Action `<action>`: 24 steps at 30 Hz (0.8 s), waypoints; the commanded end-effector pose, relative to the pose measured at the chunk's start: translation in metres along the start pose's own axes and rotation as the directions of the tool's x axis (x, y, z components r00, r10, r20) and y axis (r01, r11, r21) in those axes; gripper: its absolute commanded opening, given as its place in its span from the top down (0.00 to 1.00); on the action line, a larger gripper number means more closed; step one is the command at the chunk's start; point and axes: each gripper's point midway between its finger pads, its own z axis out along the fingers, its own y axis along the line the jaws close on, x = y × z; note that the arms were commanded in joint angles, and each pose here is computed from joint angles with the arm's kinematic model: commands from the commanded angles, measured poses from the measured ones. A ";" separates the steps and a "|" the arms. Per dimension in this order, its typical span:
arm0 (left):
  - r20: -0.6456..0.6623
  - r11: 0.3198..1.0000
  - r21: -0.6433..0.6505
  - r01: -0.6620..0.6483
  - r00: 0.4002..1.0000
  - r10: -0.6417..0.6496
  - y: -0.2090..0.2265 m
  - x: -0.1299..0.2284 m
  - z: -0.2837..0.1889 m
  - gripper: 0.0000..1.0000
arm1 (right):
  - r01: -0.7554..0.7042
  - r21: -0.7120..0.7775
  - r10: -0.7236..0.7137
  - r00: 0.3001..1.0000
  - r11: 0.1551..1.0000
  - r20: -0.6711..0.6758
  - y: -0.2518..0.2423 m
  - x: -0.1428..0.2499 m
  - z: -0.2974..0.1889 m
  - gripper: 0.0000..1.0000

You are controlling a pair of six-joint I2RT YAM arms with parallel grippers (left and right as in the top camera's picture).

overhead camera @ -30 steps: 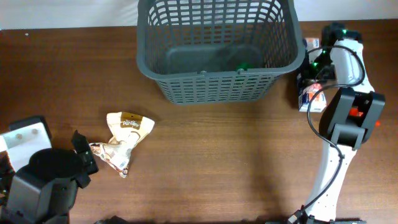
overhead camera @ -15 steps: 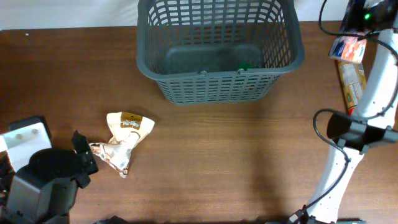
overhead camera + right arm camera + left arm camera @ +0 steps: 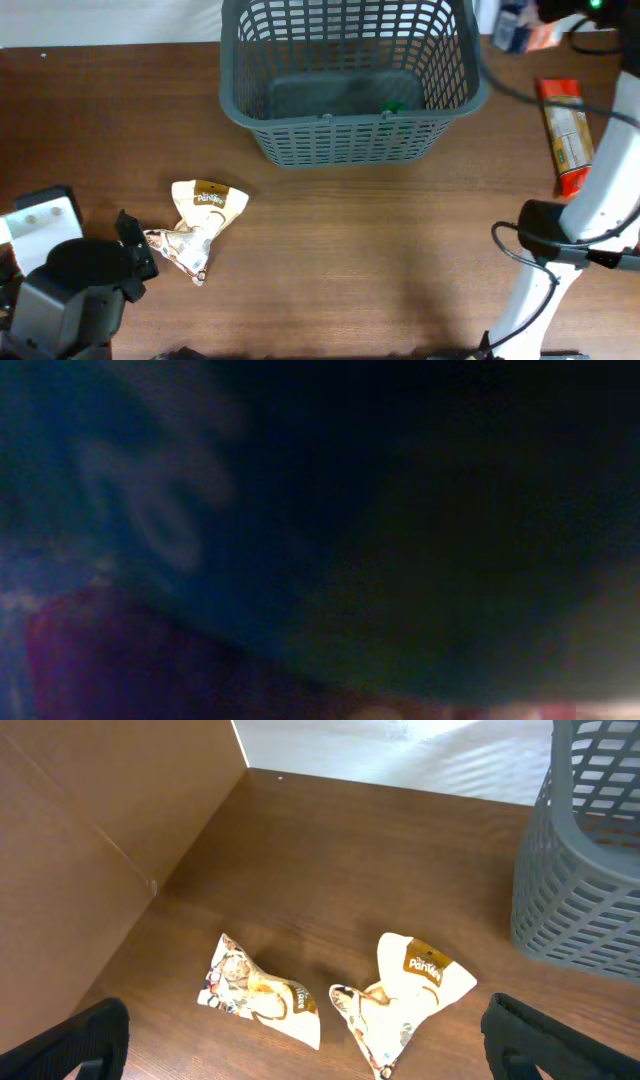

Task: Pack container
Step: 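Lift the tissue multipack with the right gripper and carry it over the basket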

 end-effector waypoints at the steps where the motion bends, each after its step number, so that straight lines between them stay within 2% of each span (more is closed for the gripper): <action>1: -0.003 1.000 0.007 -0.001 1.000 0.001 -0.001 0.001 0.000 0.01 | 0.235 -0.165 -0.226 0.972 0.958 0.071 0.051 -0.011 0.000 0.96; 6: -0.010 1.000 0.019 -0.001 1.000 0.001 -0.004 0.002 0.000 0.01 | 0.378 -0.267 -0.379 0.924 0.887 0.048 0.084 0.009 0.018 0.96; 14: -0.010 1.000 0.019 -0.001 1.000 0.001 -0.004 0.002 0.000 0.01 | 0.522 -0.388 -0.556 0.831 0.760 0.029 0.107 0.046 0.052 0.96; 19: -0.010 1.000 0.019 -0.001 1.000 0.001 -0.003 0.002 0.000 0.01 | 0.563 -0.453 -0.623 0.782 0.691 0.022 0.104 0.075 0.073 0.96; 24: -0.010 1.000 0.018 -0.001 1.000 0.001 -0.003 0.002 0.000 0.01 | 0.524 -0.501 -0.612 0.791 0.689 -0.015 0.099 0.103 0.096 0.96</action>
